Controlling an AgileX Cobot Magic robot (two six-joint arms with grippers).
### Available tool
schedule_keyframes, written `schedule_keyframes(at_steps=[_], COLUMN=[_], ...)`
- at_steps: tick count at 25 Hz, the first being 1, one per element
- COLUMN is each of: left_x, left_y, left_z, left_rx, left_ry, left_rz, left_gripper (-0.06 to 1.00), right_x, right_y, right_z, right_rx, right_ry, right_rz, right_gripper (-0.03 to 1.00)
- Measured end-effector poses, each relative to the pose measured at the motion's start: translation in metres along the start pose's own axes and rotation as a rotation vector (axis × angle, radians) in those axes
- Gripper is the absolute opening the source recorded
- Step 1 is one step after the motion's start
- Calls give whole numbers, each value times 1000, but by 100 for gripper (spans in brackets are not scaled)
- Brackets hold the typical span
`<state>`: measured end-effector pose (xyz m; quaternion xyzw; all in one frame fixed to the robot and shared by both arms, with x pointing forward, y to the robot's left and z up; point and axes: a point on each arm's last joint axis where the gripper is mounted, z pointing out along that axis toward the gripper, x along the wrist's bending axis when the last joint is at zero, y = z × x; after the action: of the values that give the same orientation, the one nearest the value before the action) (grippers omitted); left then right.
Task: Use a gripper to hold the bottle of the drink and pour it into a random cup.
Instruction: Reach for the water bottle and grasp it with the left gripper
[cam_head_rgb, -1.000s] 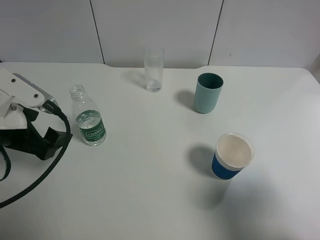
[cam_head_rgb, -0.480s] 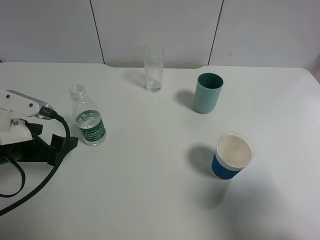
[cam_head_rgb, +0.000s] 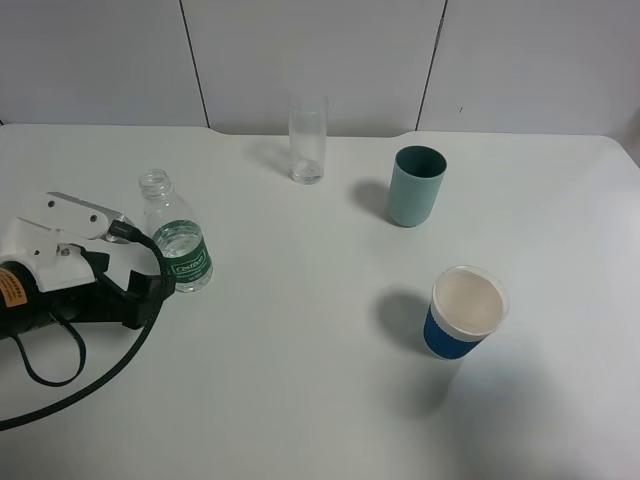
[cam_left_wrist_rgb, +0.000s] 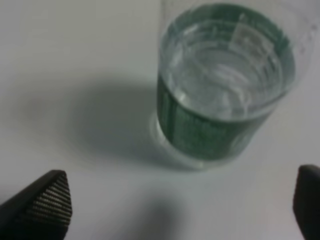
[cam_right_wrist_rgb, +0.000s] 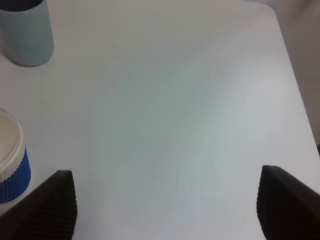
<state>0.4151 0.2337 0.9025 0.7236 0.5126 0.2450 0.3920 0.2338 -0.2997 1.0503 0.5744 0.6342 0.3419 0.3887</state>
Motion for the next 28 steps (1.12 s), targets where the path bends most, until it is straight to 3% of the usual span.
schedule_keyframes(at_steps=[8, 18, 28], left_x=[-7, -8, -7], left_y=[-3, -11, -37], left_z=[20, 34, 46], left_rx=[-125, -205, -79], left_ry=[-89, -116, -112], left_rz=[47, 41, 70], left_gripper=[88, 88, 85], right_x=[0, 0, 0], right_y=[0, 0, 0], right_z=[0, 0, 0], right_rx=[0, 0, 0], right_ry=[0, 0, 0], right_rz=[0, 0, 0], right_gripper=[74, 74, 74])
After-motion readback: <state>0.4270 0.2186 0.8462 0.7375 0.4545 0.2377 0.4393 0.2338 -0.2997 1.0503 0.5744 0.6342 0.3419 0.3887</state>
